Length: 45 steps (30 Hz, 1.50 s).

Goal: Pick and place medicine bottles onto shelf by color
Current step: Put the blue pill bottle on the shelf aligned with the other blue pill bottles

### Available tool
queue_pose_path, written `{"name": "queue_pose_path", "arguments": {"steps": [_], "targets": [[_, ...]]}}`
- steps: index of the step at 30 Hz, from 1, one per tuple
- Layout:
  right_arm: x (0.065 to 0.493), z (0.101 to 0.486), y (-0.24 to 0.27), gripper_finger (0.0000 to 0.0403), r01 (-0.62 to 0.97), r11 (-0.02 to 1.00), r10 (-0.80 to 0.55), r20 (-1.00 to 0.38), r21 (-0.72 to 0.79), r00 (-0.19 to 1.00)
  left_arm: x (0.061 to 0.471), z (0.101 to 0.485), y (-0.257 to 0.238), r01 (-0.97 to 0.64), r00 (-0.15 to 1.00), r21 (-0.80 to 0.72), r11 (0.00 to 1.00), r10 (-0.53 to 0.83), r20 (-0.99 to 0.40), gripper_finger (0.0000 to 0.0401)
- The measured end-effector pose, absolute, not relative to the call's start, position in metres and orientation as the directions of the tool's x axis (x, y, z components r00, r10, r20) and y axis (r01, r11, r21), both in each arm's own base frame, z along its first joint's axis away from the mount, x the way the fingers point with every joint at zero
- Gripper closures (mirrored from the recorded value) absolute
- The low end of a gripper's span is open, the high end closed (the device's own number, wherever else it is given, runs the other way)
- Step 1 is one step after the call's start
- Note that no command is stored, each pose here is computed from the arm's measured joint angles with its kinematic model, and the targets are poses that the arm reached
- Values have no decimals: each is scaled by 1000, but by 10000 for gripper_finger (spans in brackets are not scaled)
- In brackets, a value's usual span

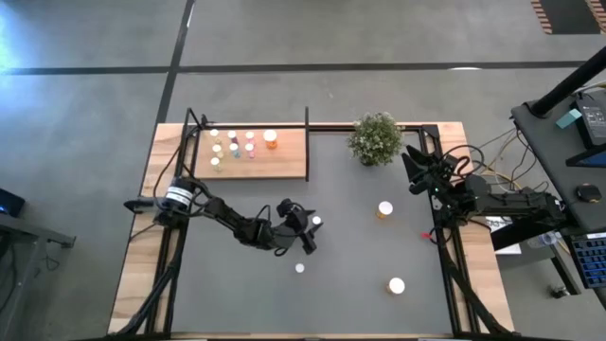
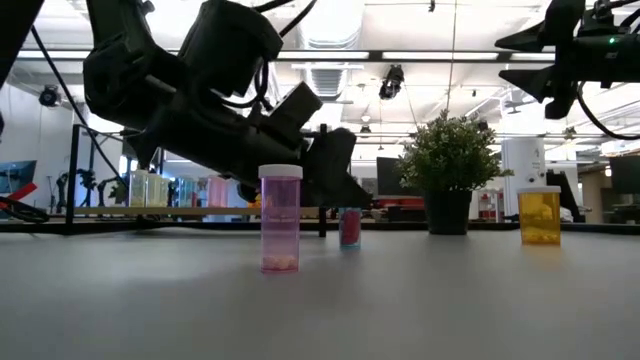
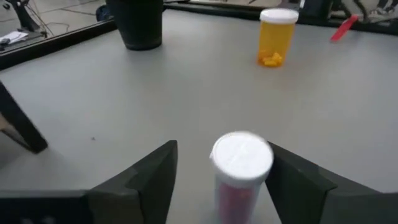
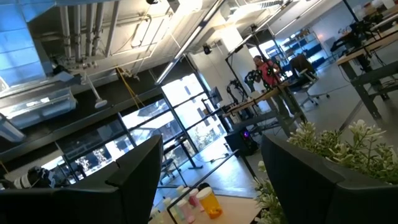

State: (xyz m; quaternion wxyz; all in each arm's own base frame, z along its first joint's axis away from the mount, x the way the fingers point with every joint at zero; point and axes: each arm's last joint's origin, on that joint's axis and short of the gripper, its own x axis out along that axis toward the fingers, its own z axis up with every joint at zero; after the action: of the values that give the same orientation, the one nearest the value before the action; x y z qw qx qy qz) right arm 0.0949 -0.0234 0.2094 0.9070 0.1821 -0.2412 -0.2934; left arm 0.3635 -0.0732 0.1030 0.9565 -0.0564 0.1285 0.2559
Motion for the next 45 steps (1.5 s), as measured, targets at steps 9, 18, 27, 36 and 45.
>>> {"name": "queue_pose_path", "arguments": {"steps": [9, 18, 27, 36, 45], "targets": [[95, 209, -23, 142, 444, 761, -620, 331, 472, 712, 366, 107, -74, -502, 841, -55, 863, 473, -263, 269], [95, 209, -23, 142, 444, 761, -620, 330, 472, 712, 370, 113, -75, -499, 848, -71, 864, 469, -248, 301], [95, 209, -23, 142, 444, 761, -620, 330, 472, 712, 357, 134, -71, -626, 774, -73, 777, 607, -181, 295], [95, 209, -23, 142, 444, 761, -620, 330, 472, 712, 285, 161, -56, -847, 531, -51, 528, 844, -73, 294], [95, 209, -23, 142, 444, 762, -620, 331, 472, 712, 213, 148, -32, -881, 473, -1, 474, 878, -70, 294]]}}
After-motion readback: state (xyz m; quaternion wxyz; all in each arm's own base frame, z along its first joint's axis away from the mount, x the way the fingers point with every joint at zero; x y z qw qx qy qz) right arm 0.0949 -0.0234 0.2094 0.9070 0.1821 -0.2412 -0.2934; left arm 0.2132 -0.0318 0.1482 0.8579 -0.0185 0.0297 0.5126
